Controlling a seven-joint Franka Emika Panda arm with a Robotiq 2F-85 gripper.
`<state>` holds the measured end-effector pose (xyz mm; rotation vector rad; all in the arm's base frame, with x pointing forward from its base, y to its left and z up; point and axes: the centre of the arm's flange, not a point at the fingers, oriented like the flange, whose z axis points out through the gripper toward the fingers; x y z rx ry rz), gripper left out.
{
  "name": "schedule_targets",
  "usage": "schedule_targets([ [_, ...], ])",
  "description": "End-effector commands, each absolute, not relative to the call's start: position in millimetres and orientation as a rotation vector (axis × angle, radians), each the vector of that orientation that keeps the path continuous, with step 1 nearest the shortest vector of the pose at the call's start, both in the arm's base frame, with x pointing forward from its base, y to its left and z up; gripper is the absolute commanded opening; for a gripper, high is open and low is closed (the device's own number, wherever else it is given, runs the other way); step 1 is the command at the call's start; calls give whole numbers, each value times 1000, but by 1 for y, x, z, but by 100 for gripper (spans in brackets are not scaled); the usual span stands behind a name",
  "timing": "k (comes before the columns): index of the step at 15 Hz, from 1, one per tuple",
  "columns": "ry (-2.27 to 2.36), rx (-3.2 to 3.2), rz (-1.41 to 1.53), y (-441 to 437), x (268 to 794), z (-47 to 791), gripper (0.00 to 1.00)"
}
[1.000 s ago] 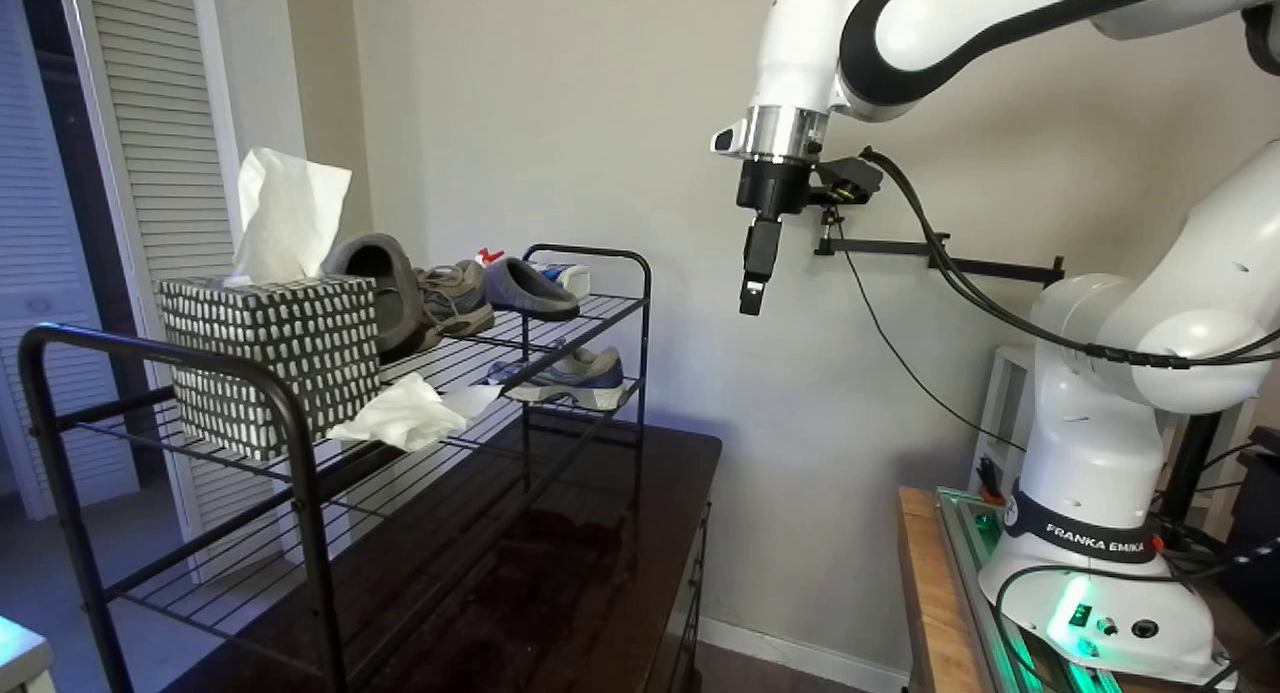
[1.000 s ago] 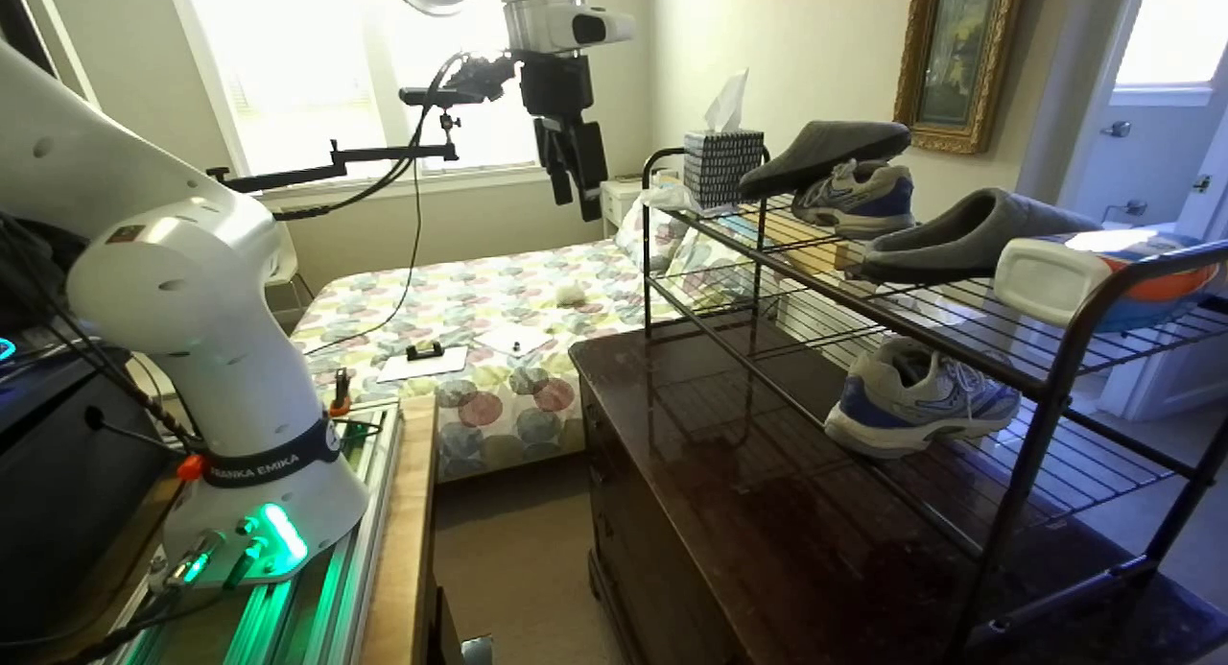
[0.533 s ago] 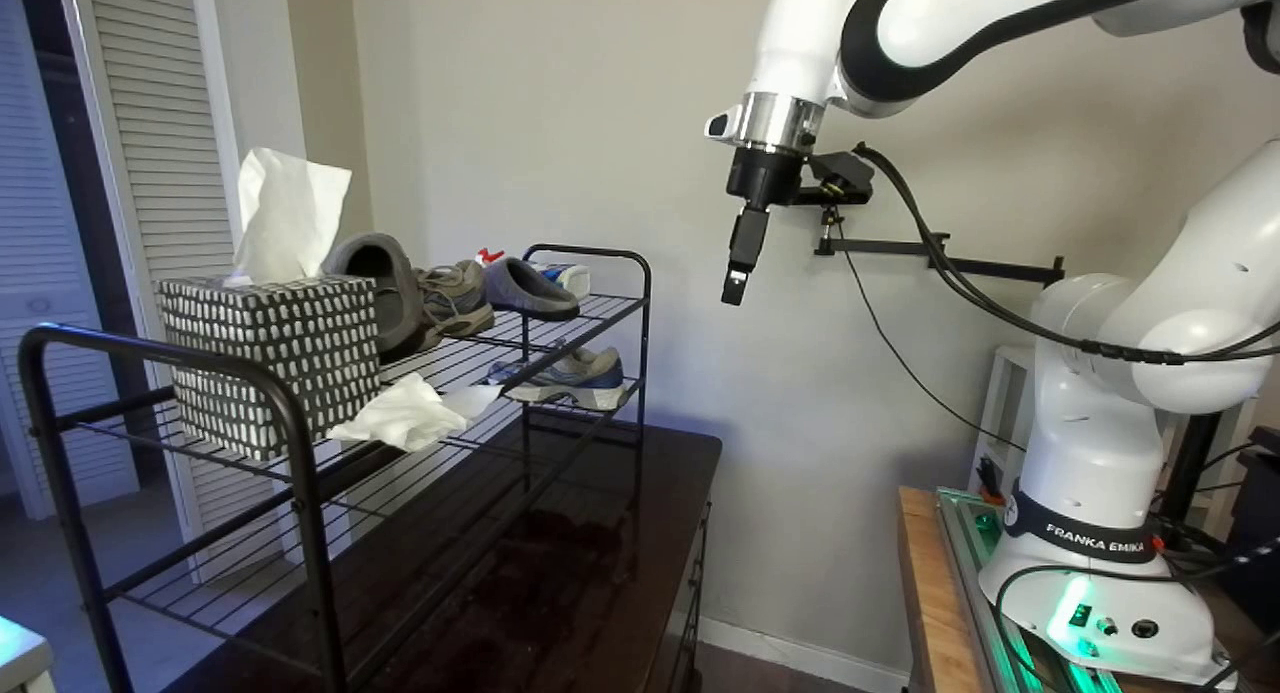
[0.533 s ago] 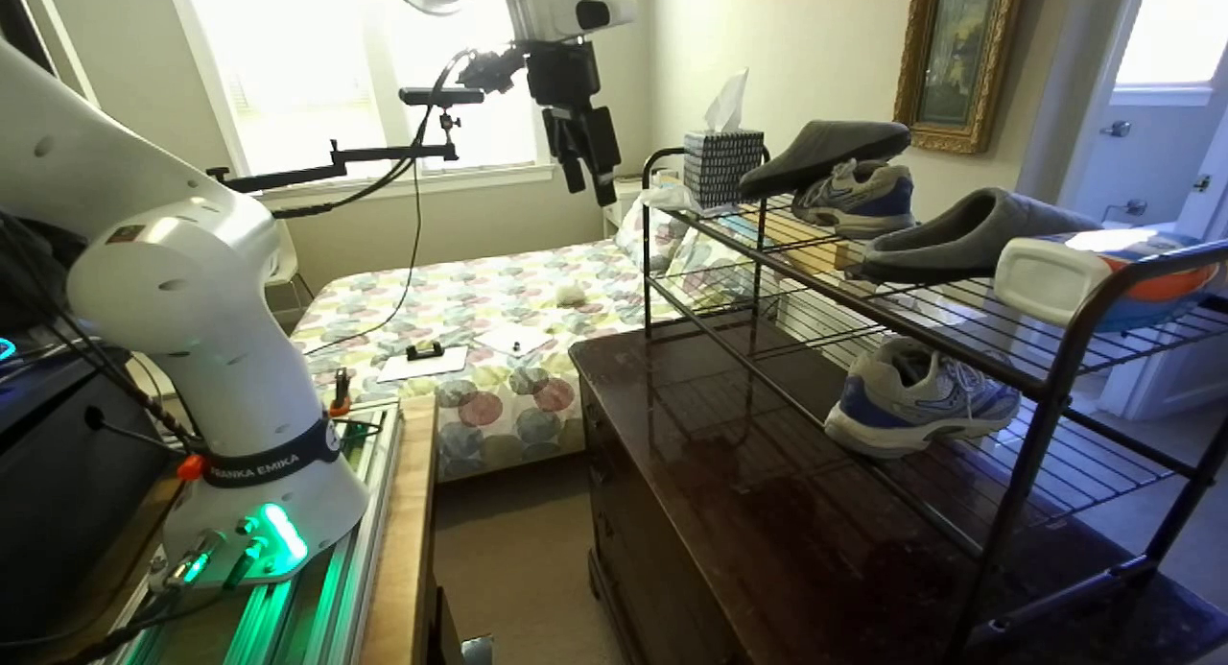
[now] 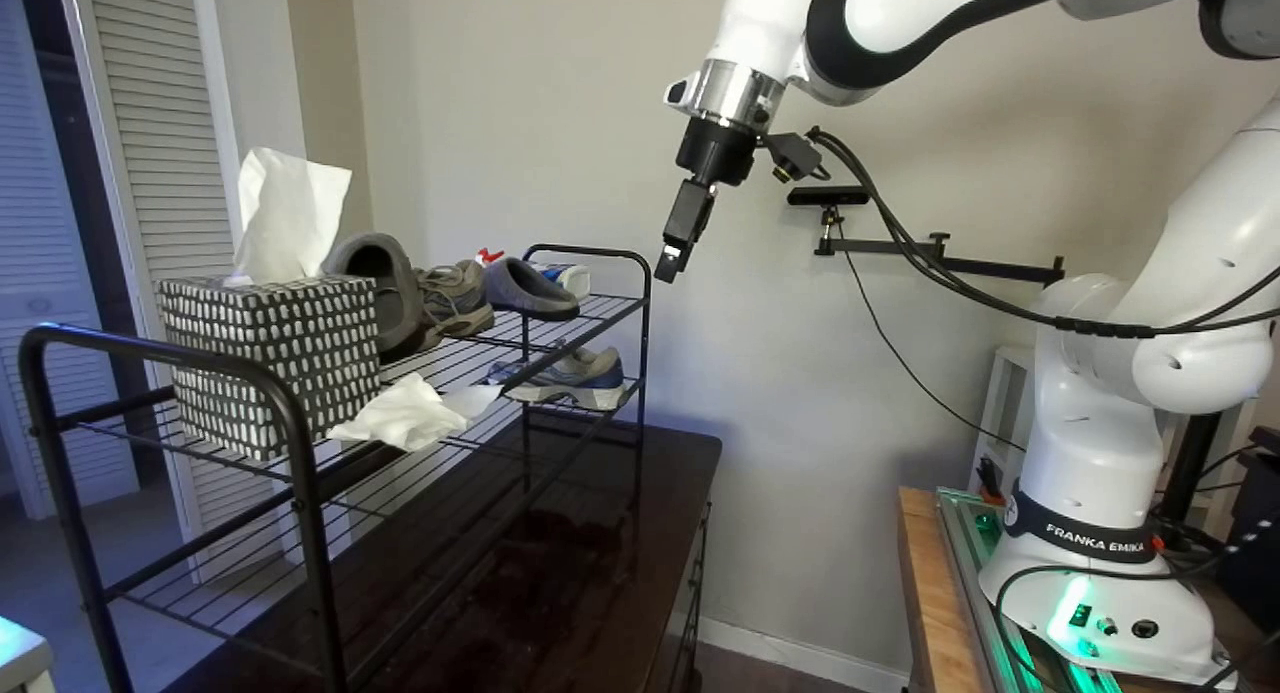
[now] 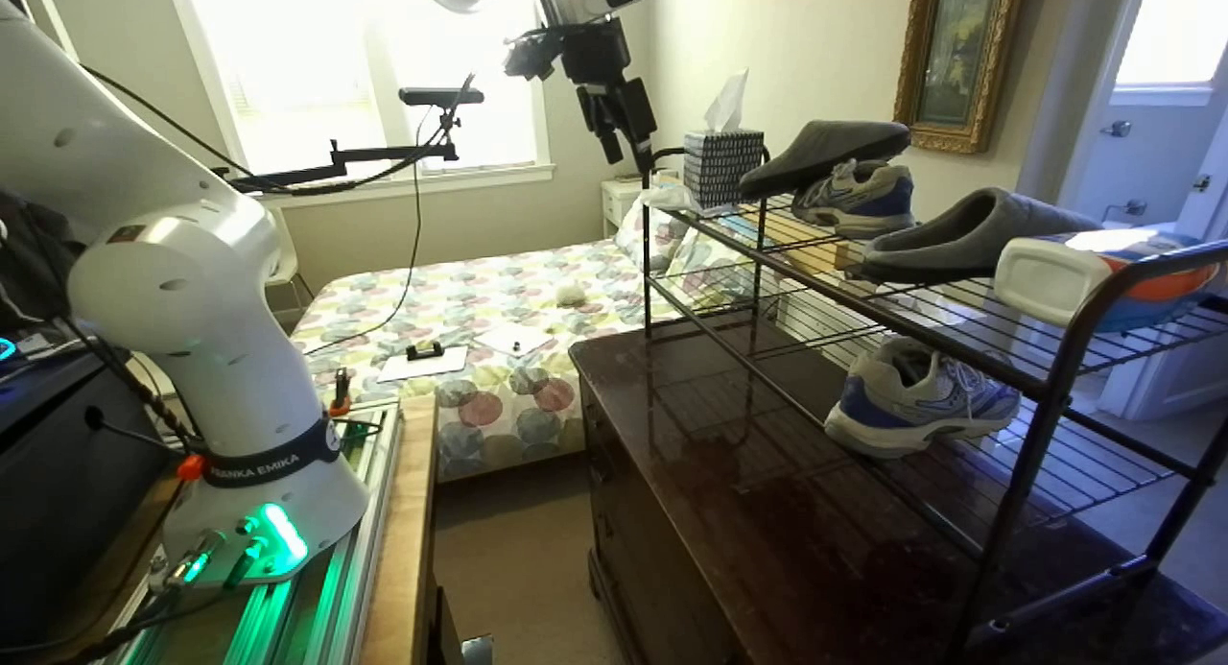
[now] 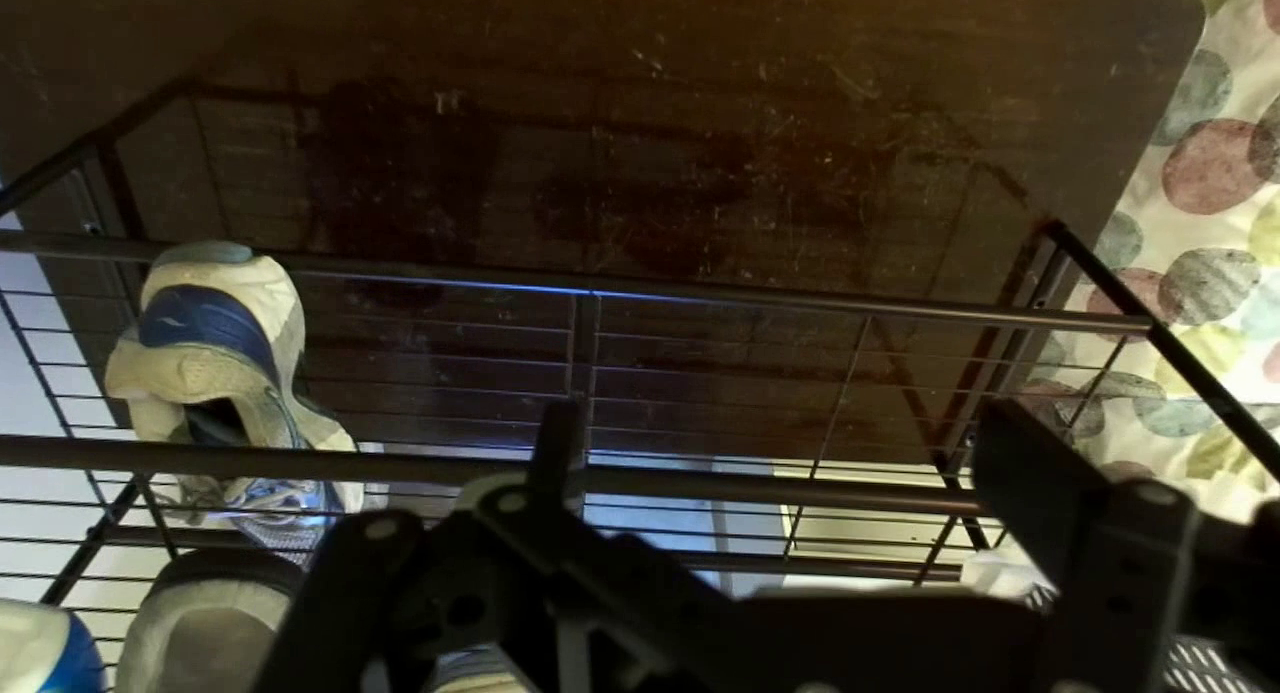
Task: Remove the left grey house slipper from the topmost shelf and put it on the second shelf.
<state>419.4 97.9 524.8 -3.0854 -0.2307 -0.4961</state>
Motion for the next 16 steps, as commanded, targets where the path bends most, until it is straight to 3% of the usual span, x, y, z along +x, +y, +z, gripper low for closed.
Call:
schedule_targets([
  [1, -168, -3048, -510, 140, 468, 535, 100],
  [3, -195, -3021, -510, 166, 486, 542, 100],
  [4, -204, -3055, -523, 139, 453, 533, 100],
  [10, -221, -3036, -512, 160, 475, 534, 100],
  [16, 271, -2897, -529, 182, 541, 521, 100],
])
